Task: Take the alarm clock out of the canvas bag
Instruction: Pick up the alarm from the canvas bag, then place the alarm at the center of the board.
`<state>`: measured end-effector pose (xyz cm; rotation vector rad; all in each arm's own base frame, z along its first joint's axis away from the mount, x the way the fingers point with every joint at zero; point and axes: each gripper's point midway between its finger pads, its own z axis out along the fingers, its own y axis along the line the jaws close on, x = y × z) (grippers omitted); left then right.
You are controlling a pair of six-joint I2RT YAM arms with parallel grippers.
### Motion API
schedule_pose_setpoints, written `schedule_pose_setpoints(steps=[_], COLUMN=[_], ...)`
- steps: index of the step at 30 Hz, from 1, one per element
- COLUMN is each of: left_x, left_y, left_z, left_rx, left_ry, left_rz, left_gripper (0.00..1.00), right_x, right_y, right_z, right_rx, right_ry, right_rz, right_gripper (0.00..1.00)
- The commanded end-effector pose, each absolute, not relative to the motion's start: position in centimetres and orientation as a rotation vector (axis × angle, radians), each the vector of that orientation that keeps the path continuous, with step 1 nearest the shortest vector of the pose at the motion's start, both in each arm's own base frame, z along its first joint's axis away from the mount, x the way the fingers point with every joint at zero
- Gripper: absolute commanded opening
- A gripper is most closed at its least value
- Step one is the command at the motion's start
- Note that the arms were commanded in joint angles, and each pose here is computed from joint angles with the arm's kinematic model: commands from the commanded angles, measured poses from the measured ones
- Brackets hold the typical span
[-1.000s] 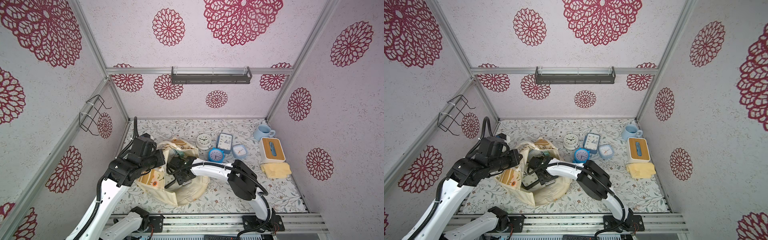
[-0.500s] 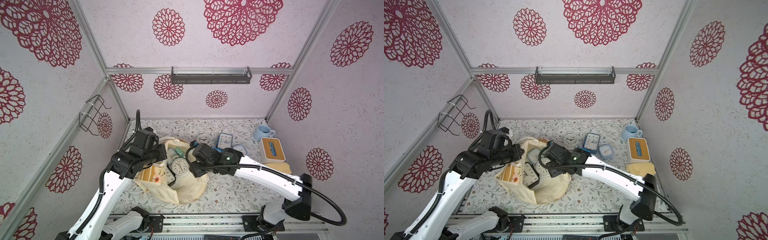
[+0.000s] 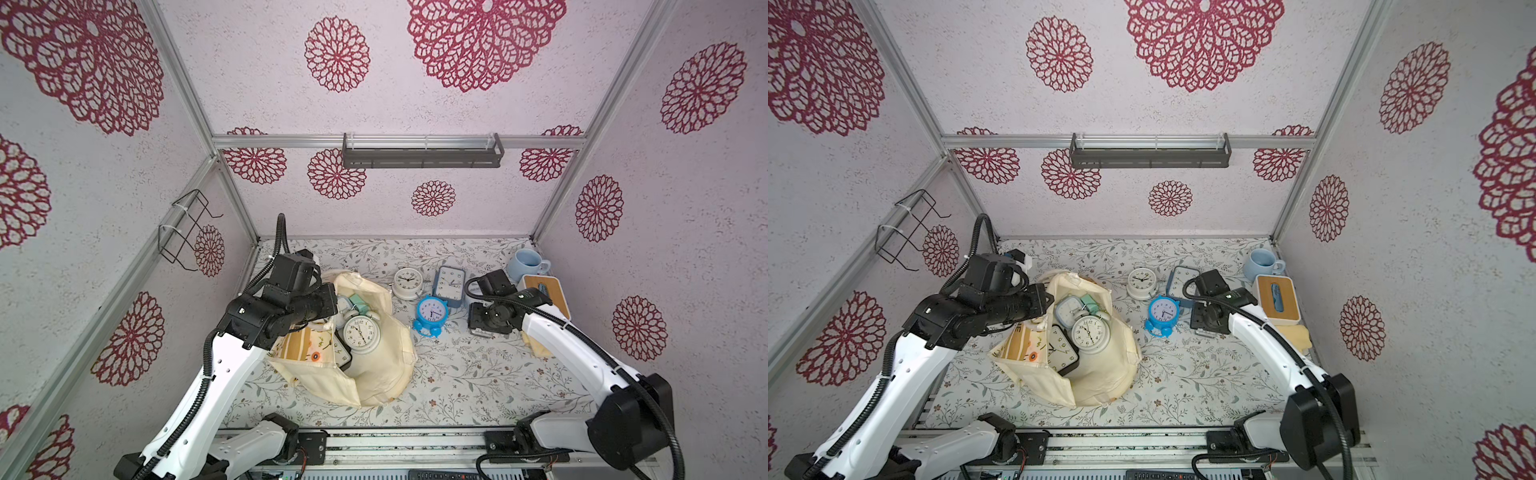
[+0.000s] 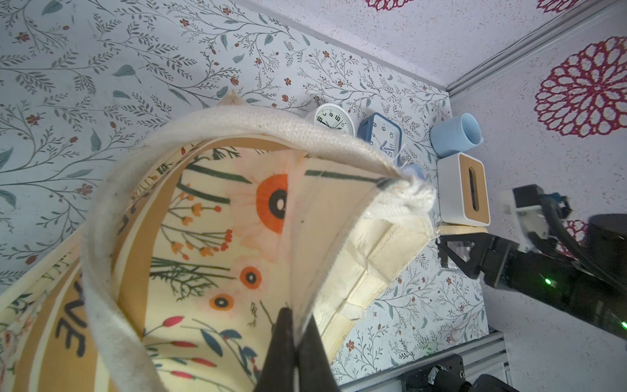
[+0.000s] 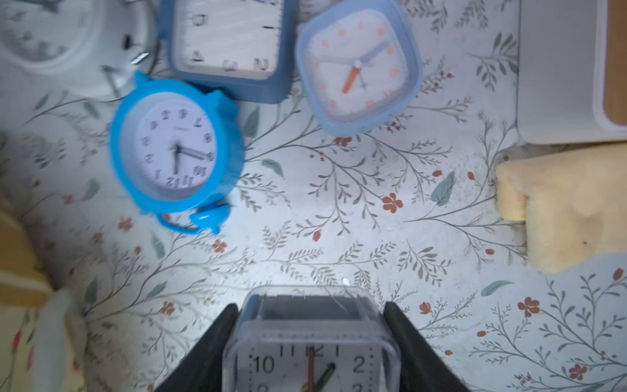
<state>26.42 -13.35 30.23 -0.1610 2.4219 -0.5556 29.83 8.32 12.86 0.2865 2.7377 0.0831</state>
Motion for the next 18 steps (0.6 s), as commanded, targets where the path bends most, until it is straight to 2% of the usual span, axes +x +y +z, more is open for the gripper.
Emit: schedule_pose_setpoints(steps=[1, 8, 18], left_x=[27.0, 27.5, 27.8], left_y=[-14.5, -15.6, -16.8], left_z=[32.2, 31.5, 30.0], left_rx=[-0.115, -0.115, -0.094], left_ry=[2.351, 2.342, 2.38], left_rz=[-0.625, -0.688, -0.714], left_gripper=[0.0, 0.0, 0.0], right_x=[35.6, 45.5, 54.6], right_y=[8.2, 5.1, 2.2], right_z=[15.5, 16.1, 9.9], right_rx=[0.399, 0.458, 0.468], right_ry=[2.565, 2.501, 2.55], right_rz=[0.219, 0.038, -0.117], right_gripper=[0.59, 0.59, 0.59])
